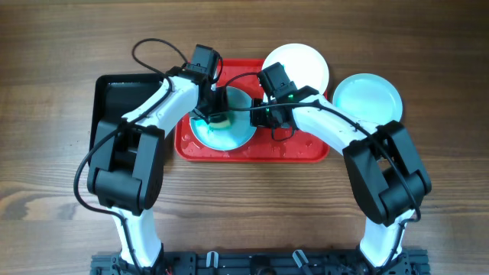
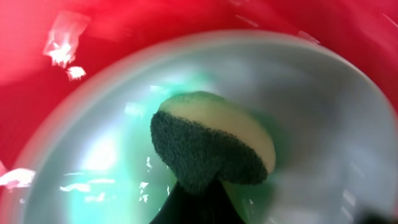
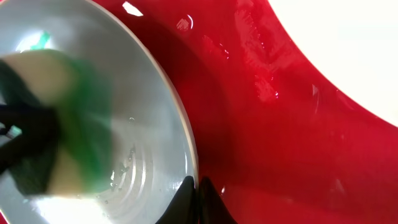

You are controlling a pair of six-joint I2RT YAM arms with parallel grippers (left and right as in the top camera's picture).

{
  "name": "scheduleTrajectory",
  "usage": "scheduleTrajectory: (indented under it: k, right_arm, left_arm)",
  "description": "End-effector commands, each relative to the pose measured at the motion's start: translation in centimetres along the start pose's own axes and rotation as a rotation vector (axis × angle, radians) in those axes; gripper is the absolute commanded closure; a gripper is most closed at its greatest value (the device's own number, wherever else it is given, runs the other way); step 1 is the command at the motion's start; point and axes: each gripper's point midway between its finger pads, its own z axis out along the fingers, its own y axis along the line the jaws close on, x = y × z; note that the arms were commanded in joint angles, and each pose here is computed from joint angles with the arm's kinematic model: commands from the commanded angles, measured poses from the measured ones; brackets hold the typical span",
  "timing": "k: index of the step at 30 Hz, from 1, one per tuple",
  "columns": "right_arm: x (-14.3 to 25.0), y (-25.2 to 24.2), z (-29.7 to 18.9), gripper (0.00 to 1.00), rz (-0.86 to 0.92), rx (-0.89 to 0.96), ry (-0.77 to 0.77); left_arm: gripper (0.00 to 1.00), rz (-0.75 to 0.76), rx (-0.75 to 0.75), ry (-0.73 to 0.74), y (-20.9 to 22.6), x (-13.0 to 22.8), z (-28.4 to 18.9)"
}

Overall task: Clean dirty plates on tray and stack at the side
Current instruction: 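Scrub the second plate with the sponge while the right gripper holds it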

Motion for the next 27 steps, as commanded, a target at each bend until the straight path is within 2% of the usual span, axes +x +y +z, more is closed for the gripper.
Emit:
scheduleTrajectory:
  k: [1,5,9,12,15,22,27]
  right_arm:
    - [-0.2,0.2,0.0,0.96,-0.007,-0.009,0.002]
    - [-0.3,0.2,0.0,0.96,-0.007,-0.009,0.001]
    - [-0.3,0.2,0.0,0.96,-0.005,-0.009,0.001]
    - [-0.3,0.2,0.0,0.96,-0.005,-0.009,0.0]
    - [-0.3,0.2,0.0,0.96,-0.005,-0.009,0.0]
    - [-0.3,0.2,0.0,0.96,-0.005,-0.009,0.0]
    - [-0.3,0.2,0.0,0.96,-0.005,-0.009,0.0]
  left_arm:
    - [0.96,-0.156,-0.326,-0.097,7.0,-1.0,0.6]
    - [0.96,-0.119,-0.319,0.009,7.0,1.3,0.6]
    - [0.96,0.157,-0.01,0.232,2.3,5.1,1.0]
    - [0.96,0.3,0.215,0.303,-0.9,6.9,0.2]
    - [0.96,0.355,0.316,0.293,-2.5,6.9,-0.1]
    - [0.96,0.389,0.323,0.137,-3.6,3.4,0.6]
    - [0.96,0.244,0.005,-0.047,0.8,-1.4,1.6]
